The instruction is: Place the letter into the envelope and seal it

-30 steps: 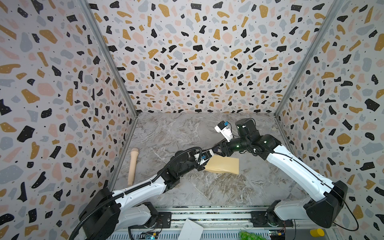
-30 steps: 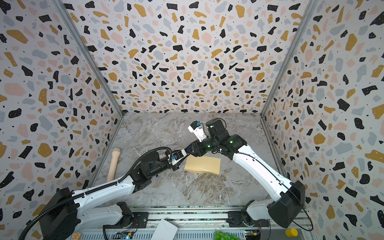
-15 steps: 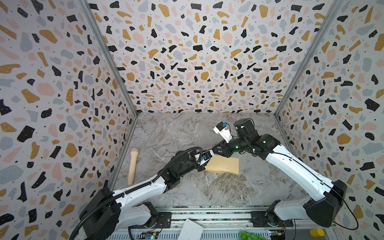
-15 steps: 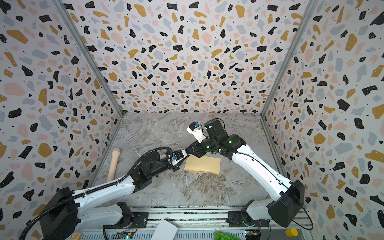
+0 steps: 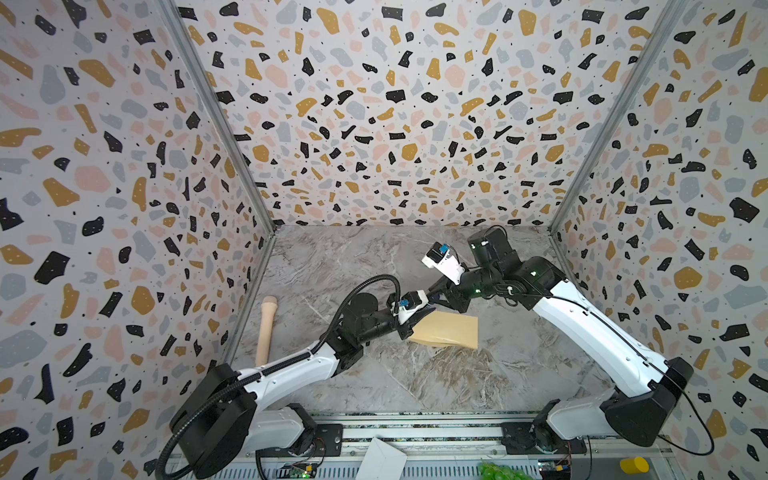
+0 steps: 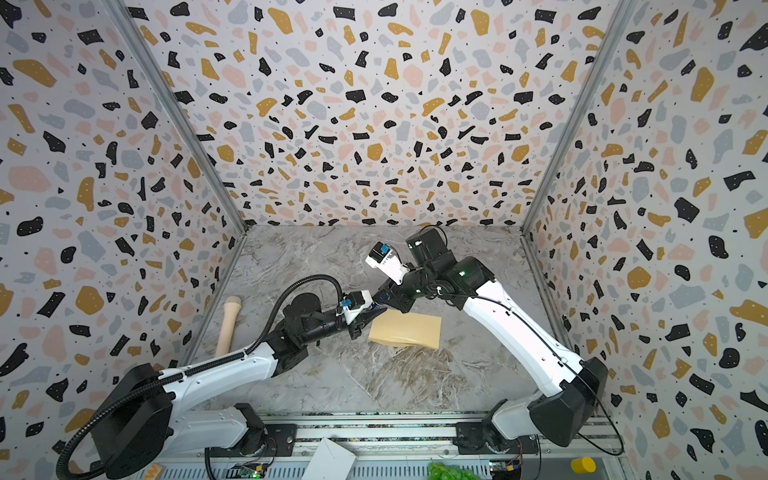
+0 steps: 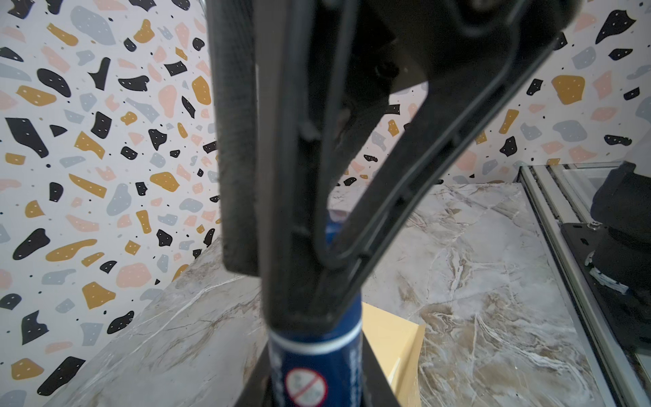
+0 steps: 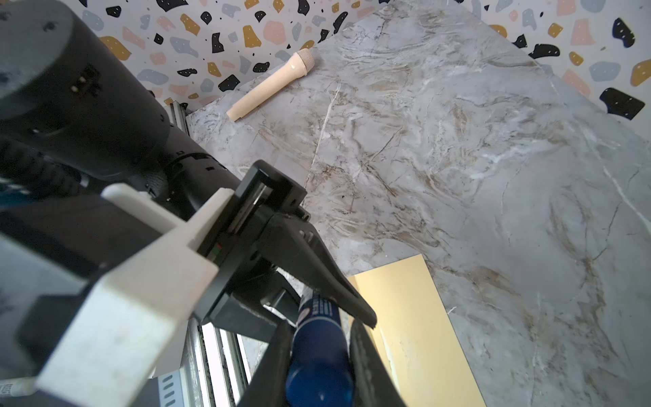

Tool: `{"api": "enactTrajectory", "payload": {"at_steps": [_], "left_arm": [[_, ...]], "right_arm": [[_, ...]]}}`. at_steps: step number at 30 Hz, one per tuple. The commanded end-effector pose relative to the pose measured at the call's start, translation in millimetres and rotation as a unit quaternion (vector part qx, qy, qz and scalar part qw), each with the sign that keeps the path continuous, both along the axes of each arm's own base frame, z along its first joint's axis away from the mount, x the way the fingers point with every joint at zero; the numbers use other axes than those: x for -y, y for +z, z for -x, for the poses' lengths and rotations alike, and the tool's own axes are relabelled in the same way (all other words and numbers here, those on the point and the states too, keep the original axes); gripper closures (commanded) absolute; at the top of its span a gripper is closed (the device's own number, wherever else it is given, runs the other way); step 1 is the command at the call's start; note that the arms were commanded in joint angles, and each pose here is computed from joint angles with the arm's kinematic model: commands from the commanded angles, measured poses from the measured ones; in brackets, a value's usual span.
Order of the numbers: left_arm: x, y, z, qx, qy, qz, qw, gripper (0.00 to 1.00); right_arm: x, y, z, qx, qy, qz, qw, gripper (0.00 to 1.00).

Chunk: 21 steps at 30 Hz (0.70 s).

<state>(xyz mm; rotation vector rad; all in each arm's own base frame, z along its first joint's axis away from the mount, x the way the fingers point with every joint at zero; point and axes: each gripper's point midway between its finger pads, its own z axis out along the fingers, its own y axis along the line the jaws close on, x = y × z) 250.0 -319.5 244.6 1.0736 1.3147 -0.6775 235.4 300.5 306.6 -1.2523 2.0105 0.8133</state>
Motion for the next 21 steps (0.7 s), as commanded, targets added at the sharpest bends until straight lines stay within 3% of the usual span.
{"api": "enactTrajectory", "payload": {"at_steps": [1, 7, 21], "left_arm": [[-15, -26, -11, -0.036, 0.053, -0.018, 0.998, 1.00], [-24, -33, -17, -0.034, 0.087, -0.018, 0.995, 1.00], [-18, -63, -15, -0.051, 0.064, -0.071, 0.994, 1.00]], "right_arm": [[4, 44, -10, 0.051, -0.022, -0.036, 0.998, 1.00], [15, 56, -28, 0.024, -0.084, -0.058, 0.994, 1.00], [21, 71, -24, 0.047, -0.077, -0.071, 0.993, 1.00]]}}
